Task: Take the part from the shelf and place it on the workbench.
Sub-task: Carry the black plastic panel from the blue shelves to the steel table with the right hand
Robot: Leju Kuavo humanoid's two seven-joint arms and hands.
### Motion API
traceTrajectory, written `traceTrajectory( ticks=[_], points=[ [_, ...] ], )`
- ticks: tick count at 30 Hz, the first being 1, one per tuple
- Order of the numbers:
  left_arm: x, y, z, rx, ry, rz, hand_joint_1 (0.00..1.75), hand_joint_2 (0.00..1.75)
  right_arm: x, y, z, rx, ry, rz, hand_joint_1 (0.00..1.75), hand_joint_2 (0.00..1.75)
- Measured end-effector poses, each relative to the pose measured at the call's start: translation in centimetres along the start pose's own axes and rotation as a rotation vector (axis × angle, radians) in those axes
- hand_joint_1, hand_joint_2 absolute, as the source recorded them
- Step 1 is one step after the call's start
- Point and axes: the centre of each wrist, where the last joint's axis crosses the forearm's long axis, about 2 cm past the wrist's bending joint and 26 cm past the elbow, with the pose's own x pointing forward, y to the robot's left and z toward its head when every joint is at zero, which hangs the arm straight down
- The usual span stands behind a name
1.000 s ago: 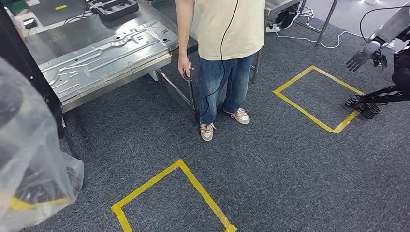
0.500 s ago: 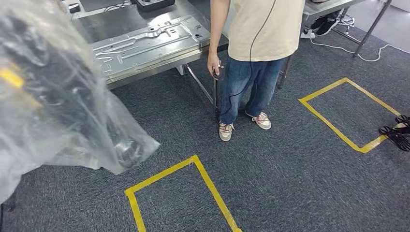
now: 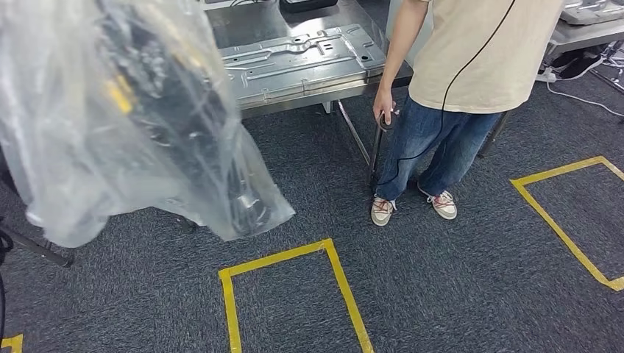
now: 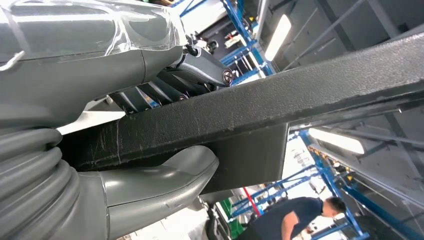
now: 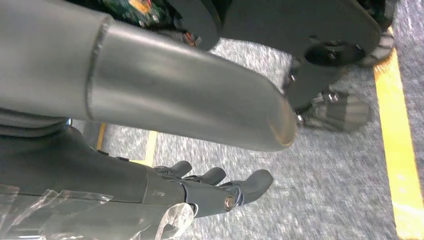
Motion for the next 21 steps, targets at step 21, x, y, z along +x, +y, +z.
traceTrajectory(
  ticks=[21],
  points=[
    [-0.41,0.09,-0.28,-0.107,0.002,0.129,1.75,1.75,0.33,0.35,0.02,-0.027,0.005,-0.012,0.00,0.00]
  ],
)
